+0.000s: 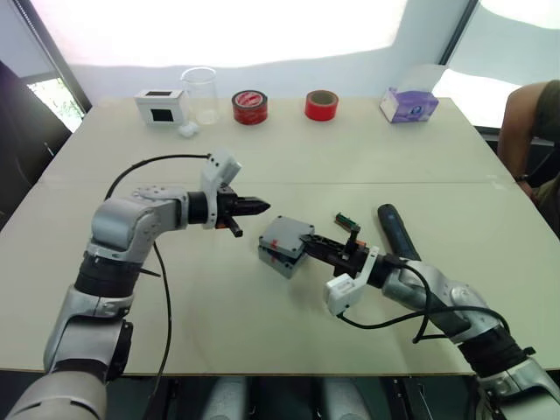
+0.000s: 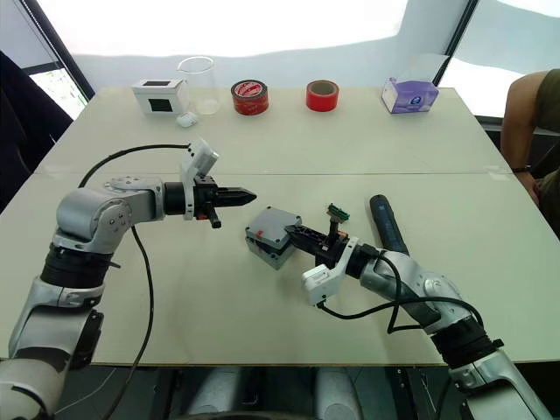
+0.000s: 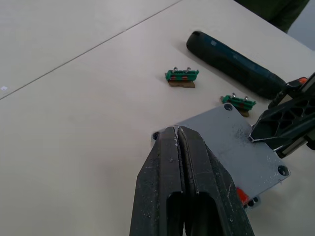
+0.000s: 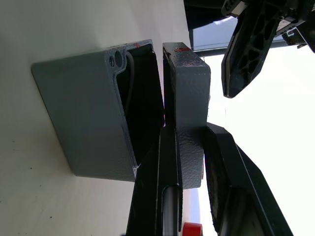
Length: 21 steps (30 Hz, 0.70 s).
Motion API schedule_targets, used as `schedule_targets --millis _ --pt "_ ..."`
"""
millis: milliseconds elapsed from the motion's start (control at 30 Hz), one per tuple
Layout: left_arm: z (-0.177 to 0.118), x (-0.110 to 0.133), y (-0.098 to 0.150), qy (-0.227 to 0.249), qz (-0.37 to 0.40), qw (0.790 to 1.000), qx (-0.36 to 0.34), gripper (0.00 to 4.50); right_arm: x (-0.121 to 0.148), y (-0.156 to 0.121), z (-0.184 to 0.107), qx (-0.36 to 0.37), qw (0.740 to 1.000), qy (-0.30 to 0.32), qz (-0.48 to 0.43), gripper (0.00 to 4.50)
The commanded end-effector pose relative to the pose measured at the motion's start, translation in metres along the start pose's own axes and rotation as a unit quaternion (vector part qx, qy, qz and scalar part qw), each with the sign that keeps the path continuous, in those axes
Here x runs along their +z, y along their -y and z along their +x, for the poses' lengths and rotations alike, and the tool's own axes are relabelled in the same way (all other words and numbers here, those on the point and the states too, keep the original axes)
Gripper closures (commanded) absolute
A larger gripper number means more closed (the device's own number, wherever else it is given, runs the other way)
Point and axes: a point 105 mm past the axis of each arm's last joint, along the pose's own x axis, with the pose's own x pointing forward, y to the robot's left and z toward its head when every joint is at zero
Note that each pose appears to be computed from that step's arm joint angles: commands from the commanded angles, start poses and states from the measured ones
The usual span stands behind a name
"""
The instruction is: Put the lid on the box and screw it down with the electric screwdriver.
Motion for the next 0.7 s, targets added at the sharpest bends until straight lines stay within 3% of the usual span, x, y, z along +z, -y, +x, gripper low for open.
schedule_targets --millis 33,700 --pt "0.001 0.005 0.005 0.01 0.026 1.0 -0.007 4.46 0.002 0.013 -0.001 -0.028 1.0 -0.004 -0.011 4.39" --pt "0.013 -0.001 0.009 -0.001 0.033 0.999 -0.016 4.46 0.006 -0.006 0.004 0.007 1.0 -0.015 -0.01 4.39"
